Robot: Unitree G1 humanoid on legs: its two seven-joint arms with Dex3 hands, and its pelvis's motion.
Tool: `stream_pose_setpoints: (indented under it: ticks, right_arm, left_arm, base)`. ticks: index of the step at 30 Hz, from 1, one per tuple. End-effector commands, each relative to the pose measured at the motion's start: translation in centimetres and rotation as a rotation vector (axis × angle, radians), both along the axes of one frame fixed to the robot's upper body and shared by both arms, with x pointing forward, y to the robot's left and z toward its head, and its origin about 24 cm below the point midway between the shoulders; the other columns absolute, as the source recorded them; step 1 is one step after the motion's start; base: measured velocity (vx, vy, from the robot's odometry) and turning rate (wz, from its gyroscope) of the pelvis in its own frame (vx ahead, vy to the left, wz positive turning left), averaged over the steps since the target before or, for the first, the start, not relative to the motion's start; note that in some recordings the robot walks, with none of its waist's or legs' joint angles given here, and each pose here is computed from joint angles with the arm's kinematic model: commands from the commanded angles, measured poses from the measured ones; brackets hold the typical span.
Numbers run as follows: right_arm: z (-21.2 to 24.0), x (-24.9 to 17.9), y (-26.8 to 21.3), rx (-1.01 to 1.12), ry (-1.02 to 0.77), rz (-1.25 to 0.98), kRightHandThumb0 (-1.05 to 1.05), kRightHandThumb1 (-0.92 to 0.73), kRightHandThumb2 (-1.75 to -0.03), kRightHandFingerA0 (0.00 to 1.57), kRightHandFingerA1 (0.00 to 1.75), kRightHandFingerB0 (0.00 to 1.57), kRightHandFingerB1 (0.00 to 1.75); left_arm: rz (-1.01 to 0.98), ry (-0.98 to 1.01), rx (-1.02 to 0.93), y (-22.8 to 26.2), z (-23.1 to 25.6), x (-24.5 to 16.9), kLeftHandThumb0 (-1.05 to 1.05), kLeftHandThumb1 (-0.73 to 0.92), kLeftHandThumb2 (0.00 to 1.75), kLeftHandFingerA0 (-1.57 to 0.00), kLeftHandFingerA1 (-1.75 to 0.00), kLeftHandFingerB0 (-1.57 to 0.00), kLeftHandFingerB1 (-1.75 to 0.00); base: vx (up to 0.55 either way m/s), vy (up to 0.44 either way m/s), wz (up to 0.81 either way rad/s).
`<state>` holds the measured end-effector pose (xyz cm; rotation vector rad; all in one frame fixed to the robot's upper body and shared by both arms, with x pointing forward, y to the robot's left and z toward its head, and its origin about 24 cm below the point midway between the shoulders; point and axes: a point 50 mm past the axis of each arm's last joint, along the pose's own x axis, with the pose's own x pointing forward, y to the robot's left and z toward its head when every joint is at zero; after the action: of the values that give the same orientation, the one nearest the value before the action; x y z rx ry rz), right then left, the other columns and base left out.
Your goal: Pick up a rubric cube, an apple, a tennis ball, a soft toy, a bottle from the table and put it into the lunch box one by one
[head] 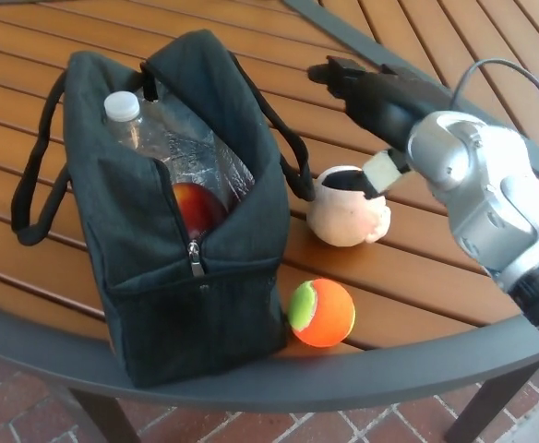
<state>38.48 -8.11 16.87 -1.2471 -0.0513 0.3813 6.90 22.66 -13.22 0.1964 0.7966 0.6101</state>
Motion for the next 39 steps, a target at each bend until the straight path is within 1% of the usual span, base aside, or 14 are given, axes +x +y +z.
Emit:
stream_pose_setpoints:
  ticks: [1, 2, 3, 10, 11, 18, 20, 21, 29, 30, 33, 34, 38, 39]
  right_arm:
    - [-0.8, 0.6, -0.3, -0.027, 0.033, -0.021, -0.56, -0.5, -0.84, 0.09, 0.57, 0.21, 0.49]
    - [-0.9, 0.7, -0.4, -0.029, 0.038, -0.026, -0.56, -0.5, -0.84, 0.09, 0.57, 0.21, 0.49]
    - [-1.5, 0.8, -0.7, -0.027, 0.06, -0.045, -0.5, -0.65, -0.6, 0.08, 0.58, 0.27, 0.39]
    - [-2.8, 1.1, -1.4, -0.052, 0.103, -0.088, -0.48, -0.65, -0.6, 0.09, 0.56, 0.27, 0.37]
    - [-3.7, 1.1, -1.5, -0.077, 0.116, -0.098, -0.57, -0.5, -0.84, 0.1, 0.57, 0.18, 0.47]
    - [-6.0, 0.8, -2.1, -0.116, 0.144, -0.118, -0.58, -0.49, -0.84, 0.12, 0.59, 0.2, 0.49]
    - [-6.3, 0.6, -1.9, -0.138, 0.158, -0.11, -0.56, -0.5, -0.84, 0.09, 0.58, 0.16, 0.48]
    - [-6.4, 0.5, -1.6, -0.137, 0.164, -0.105, -0.52, -0.66, -0.6, 0.05, 0.57, 0.22, 0.39]
    - [-7.2, -0.1, 0.1, -0.138, 0.198, -0.046, -0.53, -0.66, -0.61, 0.07, 0.55, 0.22, 0.37]
    - [-7.5, -0.2, 0.2, -0.163, 0.221, -0.042, -0.56, -0.66, -0.6, 0.15, 0.56, 0.2, 0.36]
    - [-8.0, -0.4, 0.2, -0.202, 0.255, -0.037, -0.56, -0.66, -0.6, 0.15, 0.56, 0.2, 0.36]
    - [-8.4, -0.4, -0.2, -0.242, 0.279, -0.053, -0.39, -0.72, -0.62, 0.27, 0.71, 0.18, 0.34]
    - [-9.0, -0.4, -0.9, -0.304, 0.315, -0.079, -0.39, -0.72, -0.62, 0.27, 0.71, 0.18, 0.34]
    - [-9.4, -0.5, -1.5, -0.32, 0.339, -0.097, -0.33, -0.73, -0.75, 0.23, 0.92, 0.07, 0.15]
  left_arm:
    - [-0.016, -0.045, 0.013, 0.1, 0.4, 0.1, 0.04, 0.59, 1.0, -1.05, -1.19, -0.95, -1.03]
    - [-0.016, -0.046, 0.013, 0.1, 0.4, 0.1, 0.04, 0.59, 1.0, -1.05, -1.19, -0.95, -1.03]
    - [-0.021, -0.049, 0.012, 0.1, 0.5, 0.0, 0.04, 0.61, 0.97, -1.04, -1.19, -0.93, -1.01]
    - [-0.022, -0.034, 0.013, 0.2, 0.4, 0.0, 0.06, 0.57, 1.03, -1.03, -1.19, -0.94, -1.01]
    - [-0.014, -0.038, 0.006, 0.1, 0.4, 0.1, 0.05, 0.62, 0.97, -1.02, -1.21, -0.92, -1.02]
    - [-0.02, -0.057, -0.011, -0.1, 0.3, 0.2, 0.08, 0.57, 1.04, -1.04, -1.23, -0.93, -1.03]
    - [-0.041, -0.046, 0.015, -0.1, 0.3, 0.3, 0.04, 0.58, 0.98, -1.05, -1.19, -0.94, -1.02]
    - [-0.044, -0.049, 0.012, -0.1, 0.4, 0.3, 0.03, 0.6, 1.0, -1.05, -1.19, -0.93, -1.02]
    - [-0.041, -0.063, -0.015, -0.6, 0.5, 0.5, 0.05, 0.61, 0.96, -1.01, -1.17, -0.89, -0.98]
    - [-0.039, -0.062, -0.011, -0.7, 0.5, 0.6, 0.03, 0.62, 0.93, -1.01, -1.19, -0.9, -0.99]
    - [-0.036, -0.061, -0.004, -0.8, 0.5, 0.8, 0.03, 0.62, 0.93, -1.01, -1.19, -0.9, -0.99]
    - [-0.042, -0.072, -0.007, -0.8, 0.6, 0.8, 0.01, 0.62, 0.95, -1.04, -1.22, -0.91, -1.01]
    - [-0.05, -0.088, -0.011, -0.7, 0.6, 0.8, 0.01, 0.62, 0.95, -1.04, -1.22, -0.91, -1.01]
    - [-0.044, -0.088, -0.013, -0.7, 0.6, 0.8, 0.03, 0.6, 0.99, -1.05, -1.24, -0.93, -1.03]
  base:
    - [0.0, 0.0, 0.0]
    - [0.0, 0.0, 0.0]
    - [0.0, 0.0, 0.0]
    - [0.0, 0.0, 0.0]
    - [0.0, 0.0, 0.0]
    - [0.0, 0.0, 0.0]
    - [0.0, 0.0, 0.0]
    - [0.0, 0.0, 0.0]
    - [0.0, 0.0, 0.0]
    - [0.0, 0.0, 0.0]
    - [0.0, 0.0, 0.0]
    - [0.0, 0.0, 0.0]
    - [0.0, 0.0, 0.0]
    - [0.0, 0.0, 0.0]
